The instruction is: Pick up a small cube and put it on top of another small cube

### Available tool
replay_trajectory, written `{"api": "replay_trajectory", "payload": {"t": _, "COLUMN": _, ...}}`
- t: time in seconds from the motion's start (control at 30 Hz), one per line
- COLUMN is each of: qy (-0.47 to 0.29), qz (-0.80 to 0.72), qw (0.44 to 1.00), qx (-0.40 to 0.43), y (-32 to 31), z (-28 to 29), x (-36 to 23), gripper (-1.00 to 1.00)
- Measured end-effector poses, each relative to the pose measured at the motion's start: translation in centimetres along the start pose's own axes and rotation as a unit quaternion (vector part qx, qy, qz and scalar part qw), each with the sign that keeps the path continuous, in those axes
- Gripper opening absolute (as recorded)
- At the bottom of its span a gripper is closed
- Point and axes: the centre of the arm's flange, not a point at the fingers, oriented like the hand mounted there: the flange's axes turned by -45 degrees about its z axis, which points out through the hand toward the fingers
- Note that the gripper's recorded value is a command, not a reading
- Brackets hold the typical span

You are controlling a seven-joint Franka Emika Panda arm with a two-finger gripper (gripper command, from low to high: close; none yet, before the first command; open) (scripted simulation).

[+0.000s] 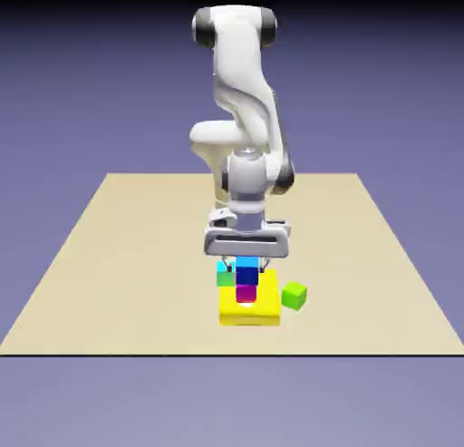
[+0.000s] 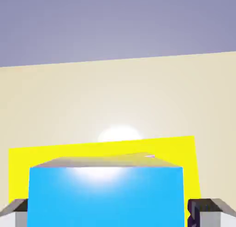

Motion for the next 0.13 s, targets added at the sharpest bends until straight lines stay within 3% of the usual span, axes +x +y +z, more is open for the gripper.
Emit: {"api": "replay_trajectory", "payload": {"t": 0.13, "qy": 0.000, "qz": 0.000, "qw": 1.000, "qx": 0.001, "y": 0.0, "z": -4.6, "x": 0.0, "gripper": 1.00}}
